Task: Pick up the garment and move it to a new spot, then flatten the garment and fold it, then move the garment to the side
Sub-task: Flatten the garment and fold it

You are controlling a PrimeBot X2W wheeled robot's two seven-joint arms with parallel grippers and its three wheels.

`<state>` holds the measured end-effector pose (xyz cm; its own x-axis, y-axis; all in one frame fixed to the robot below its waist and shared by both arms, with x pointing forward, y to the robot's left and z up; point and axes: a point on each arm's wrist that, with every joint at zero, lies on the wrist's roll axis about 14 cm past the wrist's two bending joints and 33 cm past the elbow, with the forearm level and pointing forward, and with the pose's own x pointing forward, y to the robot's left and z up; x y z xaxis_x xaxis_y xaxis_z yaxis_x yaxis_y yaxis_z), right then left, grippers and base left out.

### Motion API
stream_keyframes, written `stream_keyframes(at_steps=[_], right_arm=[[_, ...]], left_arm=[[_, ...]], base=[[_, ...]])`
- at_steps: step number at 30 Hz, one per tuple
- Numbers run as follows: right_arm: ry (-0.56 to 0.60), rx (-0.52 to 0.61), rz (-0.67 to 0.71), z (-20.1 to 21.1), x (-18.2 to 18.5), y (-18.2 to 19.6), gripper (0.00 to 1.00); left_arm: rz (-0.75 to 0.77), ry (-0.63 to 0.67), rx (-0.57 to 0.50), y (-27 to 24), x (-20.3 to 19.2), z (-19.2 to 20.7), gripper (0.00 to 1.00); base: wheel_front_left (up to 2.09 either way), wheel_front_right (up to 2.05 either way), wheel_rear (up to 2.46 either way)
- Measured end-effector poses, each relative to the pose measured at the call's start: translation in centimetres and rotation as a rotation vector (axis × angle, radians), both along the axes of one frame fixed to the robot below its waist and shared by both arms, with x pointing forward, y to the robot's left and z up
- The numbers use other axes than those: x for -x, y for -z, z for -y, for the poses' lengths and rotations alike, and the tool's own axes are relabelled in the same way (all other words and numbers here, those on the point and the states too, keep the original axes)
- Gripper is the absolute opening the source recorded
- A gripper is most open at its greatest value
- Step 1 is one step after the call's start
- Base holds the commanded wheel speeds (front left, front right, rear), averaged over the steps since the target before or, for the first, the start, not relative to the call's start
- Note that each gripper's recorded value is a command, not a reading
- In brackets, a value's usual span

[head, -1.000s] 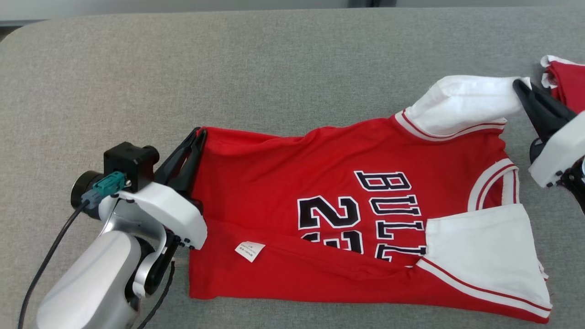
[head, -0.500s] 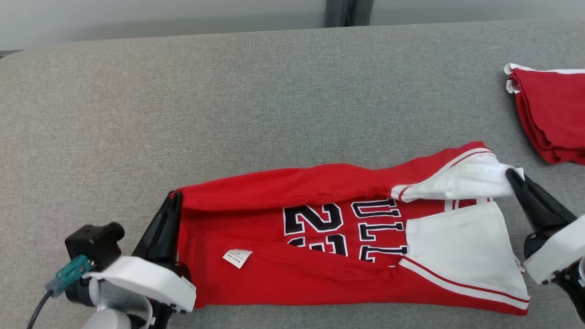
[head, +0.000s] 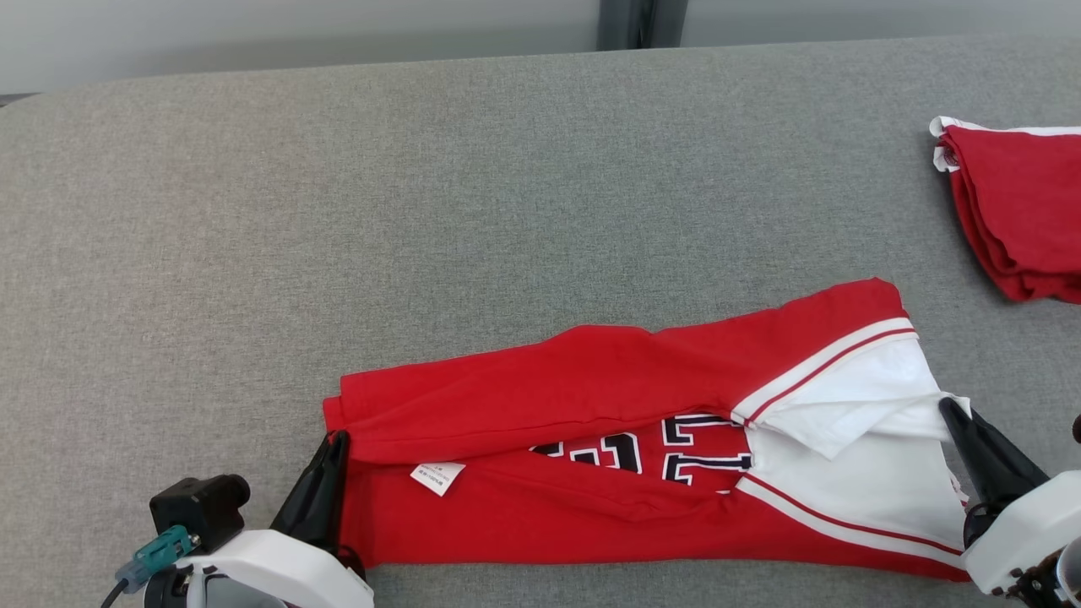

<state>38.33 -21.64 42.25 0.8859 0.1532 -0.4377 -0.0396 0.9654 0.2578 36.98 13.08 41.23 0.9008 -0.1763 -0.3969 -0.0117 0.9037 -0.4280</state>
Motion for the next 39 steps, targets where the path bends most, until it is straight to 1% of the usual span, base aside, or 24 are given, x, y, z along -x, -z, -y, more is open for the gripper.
stream_keyframes(at_steps=[1, 2, 3, 4, 5, 9, 16, 20, 28, 36, 39], right_arm=[[0.004, 0.004, -0.008, 0.1, 0.2, 0.3, 0.21], [0.008, 0.003, -0.014, 0.1, 0.5, 0.6, 0.41], [0.01, 0.003, -0.02, 0.1, 0.7, 0.8, 0.97], [0.014, 0.002, -0.021, 0.1, 0.9, 0.9, 1.0], [0.016, 0.003, -0.027, 0.2, 1.2, 1.1, 1.0], [0.031, 0.009, -0.037, 0.7, 2.3, 1.5, 1.0], [0.109, 0.028, -0.026, 3.4, 3.7, 1.0, 1.0], [0.14, 0.035, 0.008, 4.2, 3.7, 0.1, 1.0], [0.095, 0.023, 0.056, 2.3, 1.6, -1.1, 1.0], [0.056, 0.042, 0.066, 1.2, -0.3, -1.2, 1.0], [0.036, 0.081, 0.049, 1.0, -0.6, -0.6, 1.0]], left_arm=[[-0.008, 0.0, -0.003, 0.2, 0.1, -0.1, 0.0], [-0.012, -0.001, -0.003, 0.3, 0.2, -0.1, 0.05], [-0.015, 0.0, -0.003, 0.3, 0.3, -0.1, 0.42], [-0.019, -0.001, -0.004, 0.4, 0.4, -0.1, 0.88], [-0.022, -0.003, -0.007, 0.5, 0.5, -0.2, 1.0], [-0.023, -0.029, -0.02, 0.5, 1.0, -1.1, 1.0], [0.097, -0.088, -0.034, -2.1, 0.0, -2.2, 1.0], [0.161, -0.063, -0.044, -3.5, -0.8, -1.2, 1.0], [0.217, -0.031, -0.078, -4.2, -0.9, -0.3, 1.0], [0.242, -0.076, -0.131, -4.3, 0.1, -2.1, 1.0], [0.247, -0.098, -0.148, -4.4, 0.5, -2.8, 1.0]], base=[[0.0, 0.0, 0.0], [0.0, 0.0, 0.0], [0.0, 0.0, 0.0], [0.0, 0.0, 0.0], [0.0, 0.0, 0.0], [0.0, 0.0, 0.0], [0.0, 0.0, 0.0], [0.0, 0.0, 0.0], [0.0, 0.0, 0.0], [0.0, 0.0, 0.0], [0.0, 0.0, 0.0]])
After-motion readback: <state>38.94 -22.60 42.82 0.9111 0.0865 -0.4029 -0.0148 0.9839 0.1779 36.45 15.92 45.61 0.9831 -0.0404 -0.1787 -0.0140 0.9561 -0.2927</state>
